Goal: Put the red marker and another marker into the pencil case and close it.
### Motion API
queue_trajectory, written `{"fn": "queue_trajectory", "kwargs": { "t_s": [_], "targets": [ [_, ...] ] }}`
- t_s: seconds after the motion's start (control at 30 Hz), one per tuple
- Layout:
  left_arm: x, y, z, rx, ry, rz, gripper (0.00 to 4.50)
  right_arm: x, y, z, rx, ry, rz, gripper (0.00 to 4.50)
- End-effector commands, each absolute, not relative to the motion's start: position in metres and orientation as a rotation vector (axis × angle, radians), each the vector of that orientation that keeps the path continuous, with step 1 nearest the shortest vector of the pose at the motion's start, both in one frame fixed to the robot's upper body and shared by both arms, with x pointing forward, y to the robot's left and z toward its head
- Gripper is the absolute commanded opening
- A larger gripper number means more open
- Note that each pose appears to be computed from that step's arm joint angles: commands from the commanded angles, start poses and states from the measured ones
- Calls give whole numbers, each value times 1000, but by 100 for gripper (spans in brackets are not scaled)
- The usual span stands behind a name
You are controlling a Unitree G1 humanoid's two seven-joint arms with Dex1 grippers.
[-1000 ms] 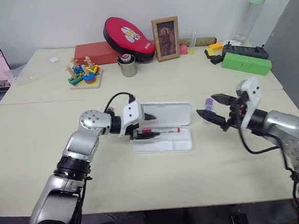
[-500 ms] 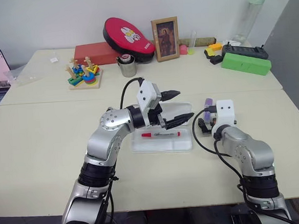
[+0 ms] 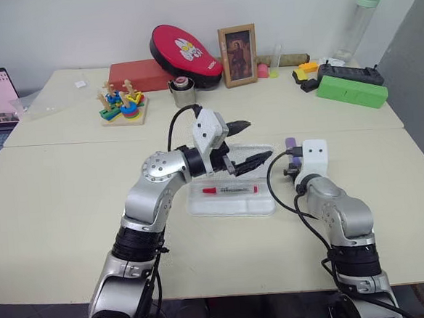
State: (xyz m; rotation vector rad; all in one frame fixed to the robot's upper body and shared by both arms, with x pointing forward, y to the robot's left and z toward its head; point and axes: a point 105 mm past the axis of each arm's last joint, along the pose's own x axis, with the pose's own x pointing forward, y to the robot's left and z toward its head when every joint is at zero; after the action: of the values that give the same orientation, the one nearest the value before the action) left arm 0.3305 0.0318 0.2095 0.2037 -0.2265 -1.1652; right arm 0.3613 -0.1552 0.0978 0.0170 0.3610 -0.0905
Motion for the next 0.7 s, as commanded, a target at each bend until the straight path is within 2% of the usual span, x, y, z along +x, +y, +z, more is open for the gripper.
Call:
{"fn": "queue_trajectory", "kwargs": {
  "t_s": [0.03,0.17,0.23,0.37,0.43,0.47,0.57,0.7],
  "targets": [
    [330,30,227,241,-308,-1148,450,368,-174,133,45,204,-146,108],
    [331,60,236,244,-297,-1081,450,374,-148,200,-18,-88,93,108],
    [325,90,233,288,-259,-1029,450,362,-111,235,-35,-209,388,108],
    [303,134,220,308,-159,-963,450,329,-64,261,-34,-256,829,108],
    [290,161,209,286,-96,-904,450,309,-41,257,-116,-219,1051,108],
    [286,168,206,277,-78,-888,450,305,-36,253,-145,-200,1104,108],
    [264,197,177,257,37,-827,450,288,-16,217,-301,-50,1327,108],
    [238,218,150,249,139,-777,450,291,0,178,-404,99,1425,108]
  ]
}}
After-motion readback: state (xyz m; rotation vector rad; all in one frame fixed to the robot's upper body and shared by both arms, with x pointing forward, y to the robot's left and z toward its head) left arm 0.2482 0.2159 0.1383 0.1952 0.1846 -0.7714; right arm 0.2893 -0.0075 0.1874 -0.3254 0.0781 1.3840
